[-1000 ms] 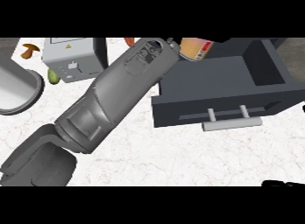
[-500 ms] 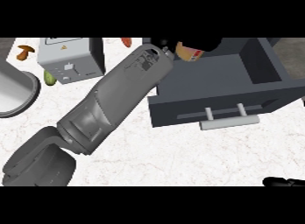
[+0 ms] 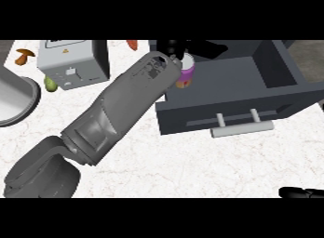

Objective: Pick up the can, place it into the drawer and close the drawer

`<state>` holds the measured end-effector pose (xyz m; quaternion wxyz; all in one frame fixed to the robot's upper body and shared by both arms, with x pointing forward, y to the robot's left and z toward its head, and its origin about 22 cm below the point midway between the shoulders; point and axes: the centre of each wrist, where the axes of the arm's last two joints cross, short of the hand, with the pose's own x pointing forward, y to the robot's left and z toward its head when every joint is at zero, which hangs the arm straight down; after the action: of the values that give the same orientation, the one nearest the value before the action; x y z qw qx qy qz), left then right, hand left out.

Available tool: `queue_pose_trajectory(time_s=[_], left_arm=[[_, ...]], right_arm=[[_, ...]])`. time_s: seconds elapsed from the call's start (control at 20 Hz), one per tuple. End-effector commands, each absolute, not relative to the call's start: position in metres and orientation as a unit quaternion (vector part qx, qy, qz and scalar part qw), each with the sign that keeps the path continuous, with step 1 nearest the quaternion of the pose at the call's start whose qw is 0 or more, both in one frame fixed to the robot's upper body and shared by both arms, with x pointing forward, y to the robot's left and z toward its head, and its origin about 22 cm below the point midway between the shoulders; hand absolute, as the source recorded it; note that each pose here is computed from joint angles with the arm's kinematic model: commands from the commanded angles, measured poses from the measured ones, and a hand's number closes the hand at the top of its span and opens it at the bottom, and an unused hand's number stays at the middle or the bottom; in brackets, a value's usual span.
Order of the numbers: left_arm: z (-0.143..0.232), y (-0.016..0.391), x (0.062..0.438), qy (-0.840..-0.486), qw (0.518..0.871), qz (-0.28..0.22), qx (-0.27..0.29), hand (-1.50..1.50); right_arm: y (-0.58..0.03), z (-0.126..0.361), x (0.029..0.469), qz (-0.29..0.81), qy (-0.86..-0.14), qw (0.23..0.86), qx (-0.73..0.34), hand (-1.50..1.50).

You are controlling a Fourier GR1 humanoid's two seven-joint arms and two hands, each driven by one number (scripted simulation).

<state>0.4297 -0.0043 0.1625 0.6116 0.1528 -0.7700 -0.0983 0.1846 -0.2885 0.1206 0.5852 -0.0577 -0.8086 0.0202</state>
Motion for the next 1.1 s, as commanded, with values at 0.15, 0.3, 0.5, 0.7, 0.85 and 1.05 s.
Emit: queue_pose_trajectory(time_s=[0.15,0.3,0.5,0.7,0.85,1.05], left_arm=[[0.158,0.001,0.432,-0.771,0.615,-0.077,0.15,-1.5],[0.153,-0.005,0.425,-0.767,0.623,-0.056,0.144,-1.5],[0.172,-0.012,0.425,-0.77,0.625,-0.051,0.123,-1.5],[0.181,-0.013,0.427,-0.769,0.63,-0.035,0.103,-1.5],[0.181,-0.014,0.426,-0.78,0.617,-0.028,0.097,-1.5],[0.172,-0.013,0.423,-0.783,0.614,-0.018,0.099,-1.5]], right_arm=[[-0.294,0.132,0.179,0.038,-0.818,0.567,-0.091,-1.5],[-0.282,0.137,0.176,0.091,-0.829,0.536,-0.13,-1.5],[-0.285,0.147,0.173,0.143,-0.83,0.517,-0.156,-1.5],[-0.282,0.146,0.181,0.18,-0.832,0.491,-0.188,-1.5],[-0.268,0.151,0.181,0.211,-0.827,0.48,-0.205,-1.5],[-0.264,0.15,0.193,0.261,-0.806,0.46,-0.265,-1.5]])
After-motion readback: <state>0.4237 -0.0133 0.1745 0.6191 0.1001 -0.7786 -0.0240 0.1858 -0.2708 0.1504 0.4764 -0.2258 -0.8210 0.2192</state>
